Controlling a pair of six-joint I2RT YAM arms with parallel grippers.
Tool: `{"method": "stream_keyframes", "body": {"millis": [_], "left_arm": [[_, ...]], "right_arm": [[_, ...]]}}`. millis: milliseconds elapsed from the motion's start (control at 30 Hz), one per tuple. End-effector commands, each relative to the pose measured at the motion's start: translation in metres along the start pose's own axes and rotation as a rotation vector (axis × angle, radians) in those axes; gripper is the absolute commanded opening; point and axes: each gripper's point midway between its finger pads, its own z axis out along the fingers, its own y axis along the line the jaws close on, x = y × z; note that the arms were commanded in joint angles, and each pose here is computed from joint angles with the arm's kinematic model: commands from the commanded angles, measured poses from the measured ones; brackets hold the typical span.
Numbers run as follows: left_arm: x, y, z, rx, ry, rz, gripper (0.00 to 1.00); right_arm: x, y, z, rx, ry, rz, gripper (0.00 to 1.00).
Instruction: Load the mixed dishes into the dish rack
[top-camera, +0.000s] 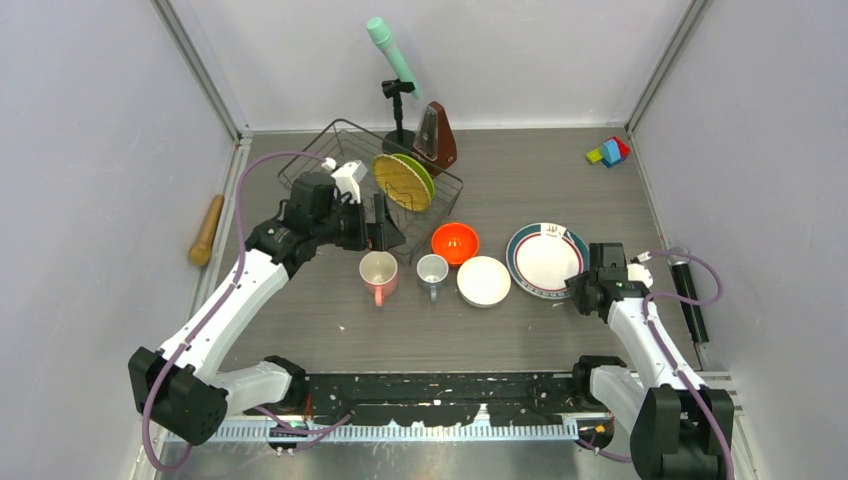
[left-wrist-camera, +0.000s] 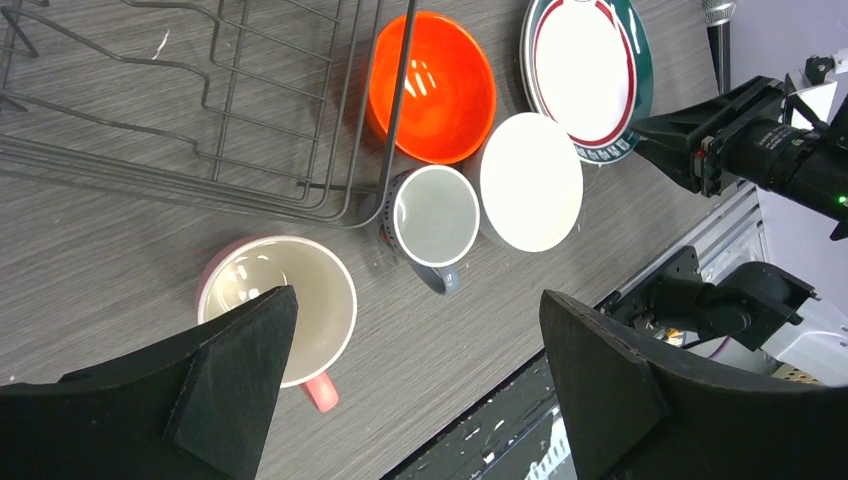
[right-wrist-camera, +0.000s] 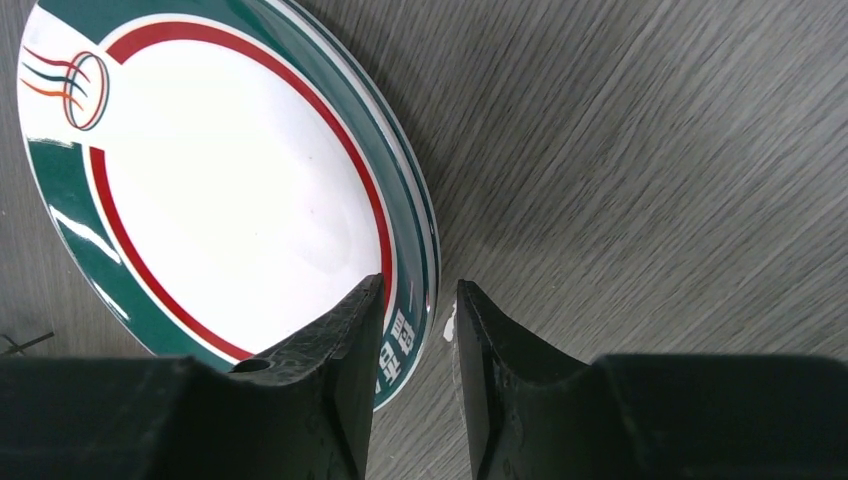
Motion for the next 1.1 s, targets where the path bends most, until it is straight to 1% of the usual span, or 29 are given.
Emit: {"method": "stream_keyframes", "body": {"millis": [0,67,100,133,167,200,267,300,400,667,800,967,1067], "left_arm": [[0.0,0.0,-0.004,-0.003,-0.012,0.022,0.95],[-0.001,0.001,-0.006,-0.009,-0.018,0.026,0.95],[-0.001,0.001,-0.006,-0.012,-0.018,0.027,0.95],[0.0,0.002,-0.006,-0.016,-0.015,0.029,0.95],[0.0,0.002,-0.007,-0.017,-0.013,0.027,0.95],[0.001,0.003,-0.006,-0.019,-0.013,0.027,0.95],[0.001,0.003,-0.007,-0.022,-0.014,0.027,0.95],[0.001,0.004,-0.006,-0.023,-0.013,0.025,0.95],[0.0,0.003,-0.007,-0.023,-0.013,0.023,0.95],[-0.004,-0.002,-0.006,-0.009,-0.004,0.012,0.94],[-0.006,-0.007,-0.007,0.012,-0.006,-0.002,0.94],[-0.006,-0.021,-0.005,0.079,0.009,-0.042,0.94],[-0.007,-0.027,-0.005,0.106,0.014,-0.068,0.93]], "right_arm": [[-0.006,0.0,0.005,0.015,-0.029,0.009,0.39],[-0.003,0.0,0.007,0.018,-0.013,0.007,0.38],[-0.001,0.0,0.007,0.016,-0.004,0.007,0.35],[-0.001,0.0,0.007,0.019,-0.001,0.005,0.28],[-0.001,-0.001,0.006,0.025,0.001,0.003,0.24],[-0.001,-0.003,0.004,0.037,0.002,0.0,0.16],[-0.007,-0.007,-0.003,0.054,-0.025,-0.007,0.1],[-0.01,-0.006,-0.007,0.046,-0.037,-0.008,0.09],[-0.018,-0.005,-0.02,0.039,-0.063,-0.016,0.01],[-0.035,0.006,-0.046,0.002,-0.108,-0.027,0.0],[-0.05,0.027,-0.066,-0.084,-0.156,-0.042,0.0],[-0.076,0.063,-0.102,-0.228,-0.239,-0.142,0.0],[-0.086,0.076,-0.119,-0.279,-0.272,-0.155,0.0]]}}
